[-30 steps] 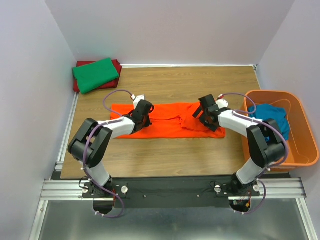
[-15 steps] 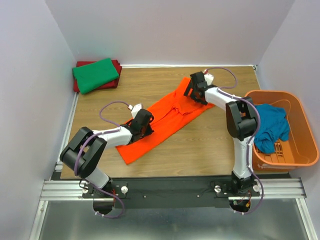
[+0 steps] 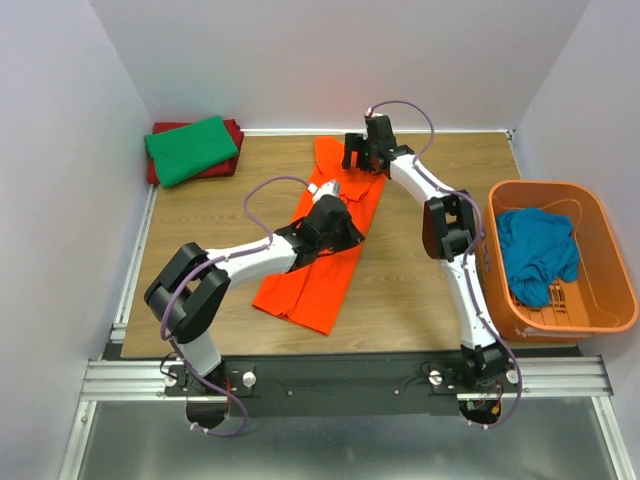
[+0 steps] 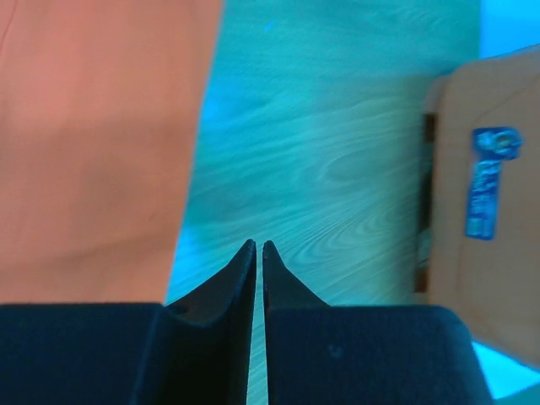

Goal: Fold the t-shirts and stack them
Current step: Rotate the tshirt 90 degrees

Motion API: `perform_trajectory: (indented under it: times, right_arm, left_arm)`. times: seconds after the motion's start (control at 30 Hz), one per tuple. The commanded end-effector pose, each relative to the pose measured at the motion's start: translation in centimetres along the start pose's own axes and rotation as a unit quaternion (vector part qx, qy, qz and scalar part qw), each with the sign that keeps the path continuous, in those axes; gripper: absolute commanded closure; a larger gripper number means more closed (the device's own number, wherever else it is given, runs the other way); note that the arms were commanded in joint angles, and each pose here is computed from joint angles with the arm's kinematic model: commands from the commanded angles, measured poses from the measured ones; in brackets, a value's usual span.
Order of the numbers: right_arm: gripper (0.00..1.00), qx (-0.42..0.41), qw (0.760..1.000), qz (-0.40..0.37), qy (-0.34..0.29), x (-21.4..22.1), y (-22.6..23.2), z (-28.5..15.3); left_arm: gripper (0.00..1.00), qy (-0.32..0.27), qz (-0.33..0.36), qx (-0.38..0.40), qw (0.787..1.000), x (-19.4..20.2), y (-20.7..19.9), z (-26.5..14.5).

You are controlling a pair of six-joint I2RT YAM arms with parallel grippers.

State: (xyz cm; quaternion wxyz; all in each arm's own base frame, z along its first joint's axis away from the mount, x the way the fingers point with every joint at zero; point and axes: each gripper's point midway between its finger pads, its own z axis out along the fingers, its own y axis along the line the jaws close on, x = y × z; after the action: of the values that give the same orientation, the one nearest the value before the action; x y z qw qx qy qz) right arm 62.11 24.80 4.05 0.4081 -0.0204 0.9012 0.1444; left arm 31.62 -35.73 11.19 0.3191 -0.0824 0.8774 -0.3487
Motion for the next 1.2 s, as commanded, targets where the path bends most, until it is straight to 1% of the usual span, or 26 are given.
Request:
perform_trajectory:
  times: [0.0, 0.03, 0.07, 0.1, 0.13, 0.17, 0.2, 0.23, 0.27, 0.3, 0.33, 0.37, 0.43, 0.53, 0.57, 0.6, 0.7, 0.77, 0.83, 0.87, 0.93, 0.97, 1.0, 1.1, 1.17]
  right_arm:
    - [0.00, -0.022, 0.994, -0.048, 0.095, 5.6, -0.5, 0.8]
    - [0.00, -0.022, 0.995, -0.048, 0.083, 4.5, -0.3, 0.3]
    - [0.00, -0.022, 0.996, -0.048, 0.075, 3.6, -0.1, -0.1]
    - [0.00, -0.016, 0.997, -0.046, 0.056, 1.8, 0.3, -1.3]
    - [0.00, -0.012, 0.998, -0.044, 0.049, 1.0, 0.3, -2.0]
    - [0.00, -0.011, 0.998, -0.041, 0.041, 0.1, 0.5, -2.7]
    - [0.00, -0.009, 0.999, -0.038, 0.026, -1.4, 0.8, -4.1]
    - [0.00, -0.006, 0.999, -0.030, 0.019, -2.1, 1.0, -4.9]
    - [0.00, -0.002, 0.999, -0.024, 0.031, -1.1, 0.8, -5.2]
    - [0.00, -0.003, 1.000, -0.012, 0.023, -2.0, 1.2, -6.4]
    - [0.00, -0.002, 1.000, -0.005, 0.028, -1.7, 1.2, -6.8]
    - [0.00, 0.004, 0.999, 0.003, 0.052, 0.5, 1.0, -6.7]
    - [0.00, 0.014, 0.998, 0.008, 0.068, 2.0, 0.8, -7.2]
    - [0.00, 0.019, 0.994, 0.011, 0.106, 5.7, 1.3, -7.6]
    - [0.00, 0.031, 0.993, 0.010, 0.111, 6.5, 1.0, -7.5]
    - [0.00, 0.036, 0.991, 0.006, 0.128, 8.3, 1.2, -7.4]
    - [0.00, 0.057, 0.988, 0.016, 0.146, 10.8, 0.7, -6.7]
    - [0.03, 0.067, 0.985, 0.018, 0.155, 11.8, 0.2, -6.3]
    - [0.04, 0.087, 0.985, 0.019, 0.150, 11.9, -0.6, -6.2]
    - [0.04, 0.093, 0.984, 0.018, 0.148, 11.9, -0.8, -6.0]
    - [0.04, 0.102, 0.984, 0.010, 0.146, 12.0, -1.2, -5.6]
    - [0.04, 0.100, 0.985, 0.007, 0.141, 11.4, -1.1, -5.4]
    - [0.04, 0.100, 0.985, 0.004, 0.138, 11.3, -1.1, -5.2]
    - [0.04, 0.098, 0.986, -0.016, 0.134, 10.9, -1.3, -4.1]
    - [0.04, 0.089, 0.987, -0.027, 0.134, 11.0, -1.1, -3.4]
  left_arm:
    - [0.85, -0.024, 0.032, -0.002, 0.999, -2.7, -0.6, -1.0]
    - [0.84, -0.030, 0.034, -0.017, 0.999, -3.2, 0.3, -1.3]
    - [0.84, -0.042, 0.042, -0.043, 0.997, -4.1, 2.0, -1.8]
    - [0.84, -0.038, 0.047, -0.070, 0.996, -4.0, 3.7, -2.2]
    - [0.85, -0.040, 0.049, -0.089, 0.994, -4.1, 4.9, -2.5]
    - [0.85, -0.045, 0.055, -0.116, 0.991, -4.1, 7.1, -3.1]
    - [0.85, -0.043, 0.057, -0.130, 0.989, -3.9, 8.2, -3.5]
    - [0.85, -0.046, 0.059, -0.143, 0.987, -3.8, 9.2, -3.8]
    - [0.85, -0.055, 0.063, -0.162, 0.983, -3.7, 10.5, -4.5]
    - [0.85, -0.057, 0.066, -0.170, 0.981, -3.5, 11.1, -4.8]
    - [0.85, -0.057, 0.067, -0.176, 0.980, -3.5, 11.5, -5.1]
    - [0.85, -0.056, 0.072, -0.182, 0.979, -3.2, 12.1, -5.4]
    - [0.86, -0.057, 0.073, -0.193, 0.977, -3.1, 12.6, -5.7]
    - [0.86, -0.061, 0.079, -0.216, 0.971, -2.9, 14.0, -6.1]
    - [0.86, -0.059, 0.081, -0.226, 0.969, -2.7, 14.6, -6.2]
    - [0.86, -0.052, 0.082, -0.233, 0.968, -2.3, 15.1, -6.1]
    - [0.89, -0.031, 0.080, -0.244, 0.966, -0.7, 16.5, -5.9]
    - [0.90, -0.015, 0.076, -0.243, 0.967, 0.7, 16.9, -5.7]
    - [0.90, -0.008, 0.068, -0.243, 0.968, 1.7, 17.2, -5.7]
    - [0.90, 0.006, 0.063, -0.239, 0.969, 2.8, 17.5, -5.9]
    - [0.90, 0.011, 0.037, -0.222, 0.974, 3.8, 16.9, -5.7]
    - [0.90, 0.030, 0.033, -0.208, 0.977, 5.4, 16.5, -5.8]
    - [0.90, 0.032, 0.014, -0.195, 0.980, 6.0, 15.7, -5.5]
    - [0.91, 0.058, 0.008, -0.161, 0.985, 8.6, 13.1, -5.1]
    - [0.90, 0.068, 0.007, -0.147, 0.987, 9.5, 11.8, -4.8]
